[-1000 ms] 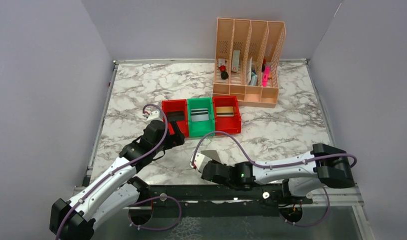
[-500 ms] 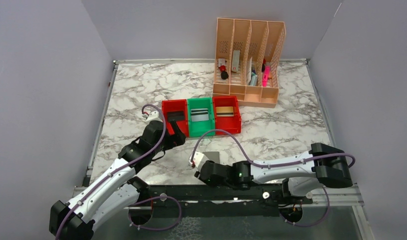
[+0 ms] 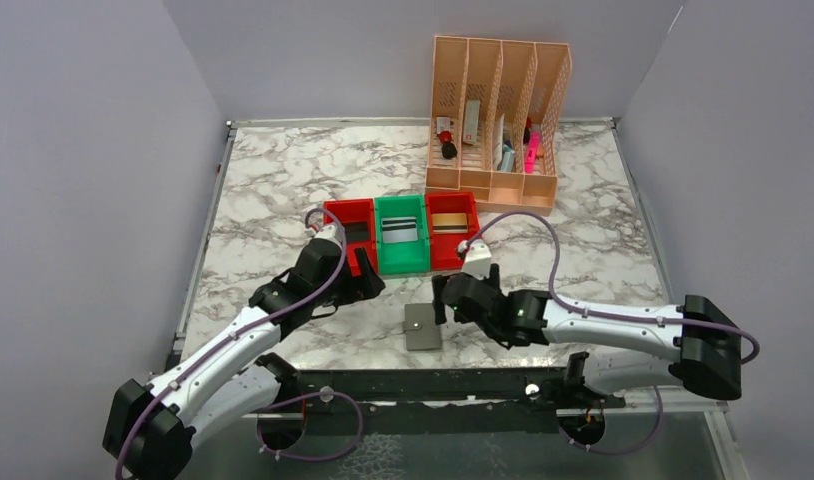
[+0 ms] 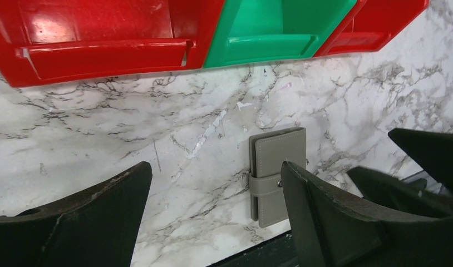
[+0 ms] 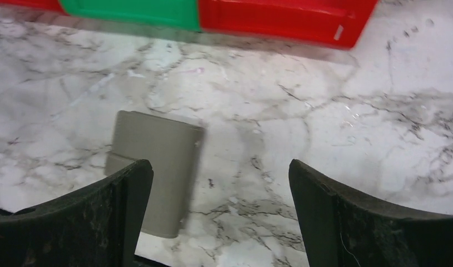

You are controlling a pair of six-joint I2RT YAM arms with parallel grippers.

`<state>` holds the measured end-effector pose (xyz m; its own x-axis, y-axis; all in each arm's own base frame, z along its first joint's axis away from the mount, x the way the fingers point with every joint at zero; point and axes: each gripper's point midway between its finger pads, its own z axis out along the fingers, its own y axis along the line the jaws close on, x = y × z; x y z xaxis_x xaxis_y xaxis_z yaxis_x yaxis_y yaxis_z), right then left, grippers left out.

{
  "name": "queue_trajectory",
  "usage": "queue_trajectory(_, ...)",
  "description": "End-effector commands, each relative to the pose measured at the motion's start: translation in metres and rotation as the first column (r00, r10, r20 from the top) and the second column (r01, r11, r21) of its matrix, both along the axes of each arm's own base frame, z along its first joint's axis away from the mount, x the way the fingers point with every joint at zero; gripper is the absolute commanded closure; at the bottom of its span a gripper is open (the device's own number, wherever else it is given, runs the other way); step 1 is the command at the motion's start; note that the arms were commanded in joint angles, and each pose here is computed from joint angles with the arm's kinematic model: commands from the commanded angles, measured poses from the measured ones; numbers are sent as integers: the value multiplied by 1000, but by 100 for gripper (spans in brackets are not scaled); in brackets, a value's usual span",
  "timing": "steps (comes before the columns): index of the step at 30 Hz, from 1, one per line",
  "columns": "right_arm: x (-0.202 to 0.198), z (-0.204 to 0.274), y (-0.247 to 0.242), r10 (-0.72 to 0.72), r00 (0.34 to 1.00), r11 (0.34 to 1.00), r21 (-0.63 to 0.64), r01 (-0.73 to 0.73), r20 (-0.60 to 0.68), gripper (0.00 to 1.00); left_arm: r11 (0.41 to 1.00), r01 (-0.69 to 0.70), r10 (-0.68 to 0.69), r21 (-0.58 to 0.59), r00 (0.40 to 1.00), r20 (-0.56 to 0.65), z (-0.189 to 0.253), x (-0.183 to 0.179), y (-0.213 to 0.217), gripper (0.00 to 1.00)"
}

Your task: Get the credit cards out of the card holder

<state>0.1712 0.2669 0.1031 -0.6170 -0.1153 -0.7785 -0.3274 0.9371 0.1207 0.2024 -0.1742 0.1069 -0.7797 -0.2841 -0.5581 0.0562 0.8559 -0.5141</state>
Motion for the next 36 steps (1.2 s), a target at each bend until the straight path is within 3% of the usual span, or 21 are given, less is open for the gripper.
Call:
queue_trajectory(1, -9, -22, -13, -45, 985, 993, 101, 63, -168, 3, 992, 122, -122, -41, 993, 5, 5, -3, -20, 13)
queue_trajectory(6, -18, -40, 5, 64, 936, 968, 249, 26, -345, 9, 972, 223, -223, -70, 975, -2, 4, -11, -34, 22)
queue_trajectory(12, -21, -55, 24, 115, 897, 959, 285, 13, -428, 17, 951, 300, -303, -67, 953, -29, -3, -24, -45, 32)
queue_trajectory(36, -13, -89, 17, 7, 843, 946, 278, 169, -537, 58, 874, 466, -448, 139, 883, -142, -48, -57, -97, 53)
